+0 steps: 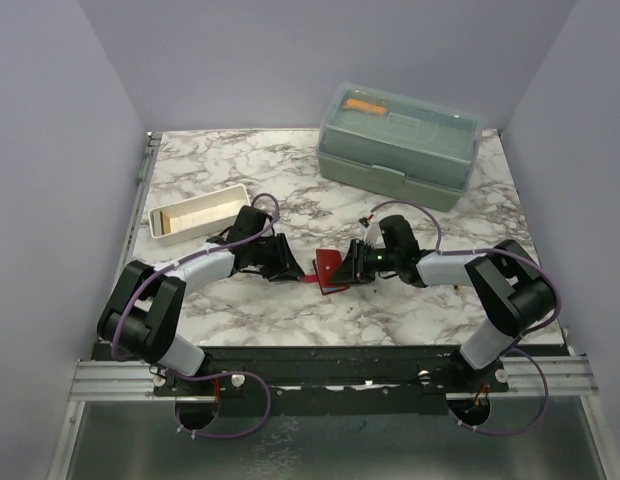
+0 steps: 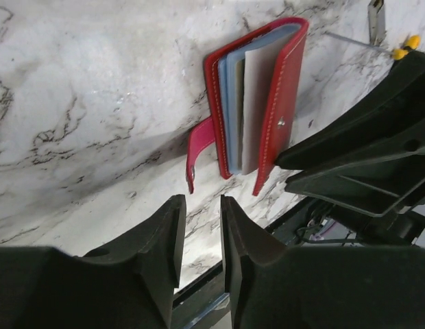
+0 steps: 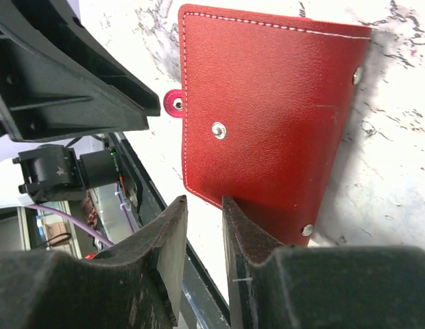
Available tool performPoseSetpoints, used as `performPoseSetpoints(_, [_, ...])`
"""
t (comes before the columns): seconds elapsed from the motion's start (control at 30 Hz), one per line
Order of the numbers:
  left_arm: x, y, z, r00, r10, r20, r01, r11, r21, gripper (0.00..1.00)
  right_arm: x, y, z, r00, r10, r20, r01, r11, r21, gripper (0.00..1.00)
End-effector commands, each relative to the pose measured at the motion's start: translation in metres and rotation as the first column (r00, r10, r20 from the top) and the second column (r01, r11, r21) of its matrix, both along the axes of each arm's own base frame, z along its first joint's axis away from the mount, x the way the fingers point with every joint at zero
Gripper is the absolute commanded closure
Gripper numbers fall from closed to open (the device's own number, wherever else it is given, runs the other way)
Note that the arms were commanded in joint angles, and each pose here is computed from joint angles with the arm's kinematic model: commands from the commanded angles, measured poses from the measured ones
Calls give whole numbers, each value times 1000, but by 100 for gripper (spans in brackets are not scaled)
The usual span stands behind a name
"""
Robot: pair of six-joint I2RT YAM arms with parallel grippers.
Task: Put the credit cards into the card holder
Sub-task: Close the card holder at the center of the board.
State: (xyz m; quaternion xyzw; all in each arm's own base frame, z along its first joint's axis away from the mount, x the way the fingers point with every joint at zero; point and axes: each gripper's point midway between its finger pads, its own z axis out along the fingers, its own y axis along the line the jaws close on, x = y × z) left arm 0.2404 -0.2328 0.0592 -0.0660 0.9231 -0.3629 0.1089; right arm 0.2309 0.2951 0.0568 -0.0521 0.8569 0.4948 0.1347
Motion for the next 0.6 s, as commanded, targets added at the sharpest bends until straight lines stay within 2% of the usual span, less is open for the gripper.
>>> performPoseSetpoints(0.0, [13,-9,13,998,11,62,-8,998,-54,70,-3,-4,-17,1000,4,-14,-5,999,-51,71])
performPoseSetpoints(0.13, [16,-9,10,998,14,57,-12,999,-47,74,0,-2,-18,1000,4,-13,-5,998,-59,72])
performPoseSetpoints(0.37, [17,-6,1,999,22,39,-21,1000,-17,75,2,-1,-18,1000,11,-10,-12,998,-65,72])
performPoseSetpoints(0.47, [18,-4,0,999,33,39,-33,999,-2,67,1,0,-21,1000,14,-17,-16,998,-67,73])
performPoseSetpoints(0.57, [19,-2,0,998,40,47,-40,999,7,65,1,1,-22,1000,17,-21,-18,998,-68,74])
